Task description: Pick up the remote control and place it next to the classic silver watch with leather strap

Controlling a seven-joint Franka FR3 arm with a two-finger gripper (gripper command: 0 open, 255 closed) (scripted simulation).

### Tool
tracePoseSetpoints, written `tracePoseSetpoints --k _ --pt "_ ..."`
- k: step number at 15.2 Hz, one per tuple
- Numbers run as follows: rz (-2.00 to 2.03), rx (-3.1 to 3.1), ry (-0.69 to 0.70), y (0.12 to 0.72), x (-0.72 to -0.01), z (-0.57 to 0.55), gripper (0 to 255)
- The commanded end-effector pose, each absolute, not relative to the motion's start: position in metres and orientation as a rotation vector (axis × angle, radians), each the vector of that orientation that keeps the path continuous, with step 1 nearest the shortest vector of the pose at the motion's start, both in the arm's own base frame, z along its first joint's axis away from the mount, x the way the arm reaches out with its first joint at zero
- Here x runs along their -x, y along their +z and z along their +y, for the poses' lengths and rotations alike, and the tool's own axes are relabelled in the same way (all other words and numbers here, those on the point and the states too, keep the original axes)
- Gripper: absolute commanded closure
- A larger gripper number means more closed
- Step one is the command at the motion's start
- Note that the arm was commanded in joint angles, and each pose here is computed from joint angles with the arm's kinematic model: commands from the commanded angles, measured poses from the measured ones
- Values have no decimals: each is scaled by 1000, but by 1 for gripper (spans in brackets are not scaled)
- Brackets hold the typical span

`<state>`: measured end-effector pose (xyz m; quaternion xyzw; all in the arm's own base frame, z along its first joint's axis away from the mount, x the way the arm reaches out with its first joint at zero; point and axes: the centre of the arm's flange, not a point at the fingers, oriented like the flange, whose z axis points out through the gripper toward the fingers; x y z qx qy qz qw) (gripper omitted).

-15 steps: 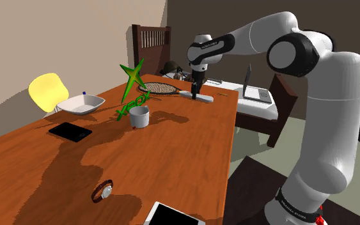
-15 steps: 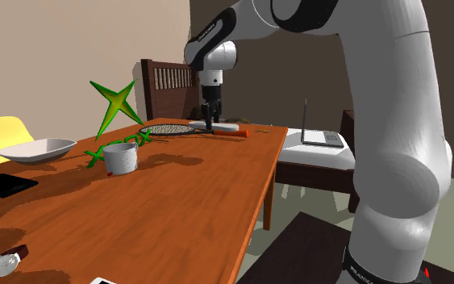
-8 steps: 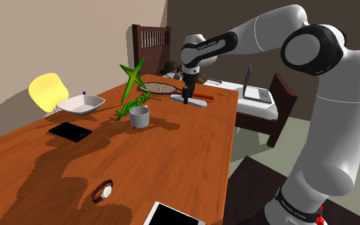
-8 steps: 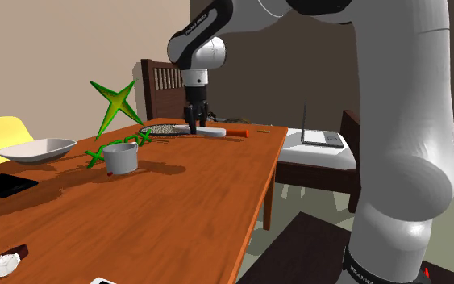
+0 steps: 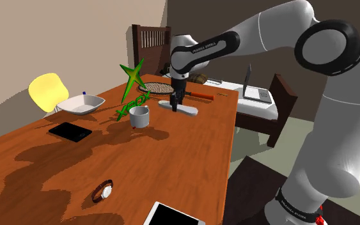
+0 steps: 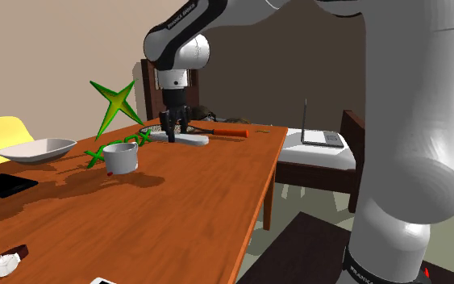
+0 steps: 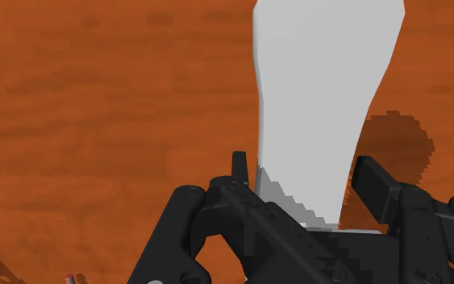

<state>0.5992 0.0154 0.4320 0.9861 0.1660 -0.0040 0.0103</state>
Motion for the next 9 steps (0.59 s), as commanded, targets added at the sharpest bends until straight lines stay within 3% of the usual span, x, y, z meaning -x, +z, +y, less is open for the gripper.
tracePoseSetpoints --k 1,9 --pt "516 -3078 -11 434 -595 41 255" --pt "516 -3078 -11 435 -582 146 255"
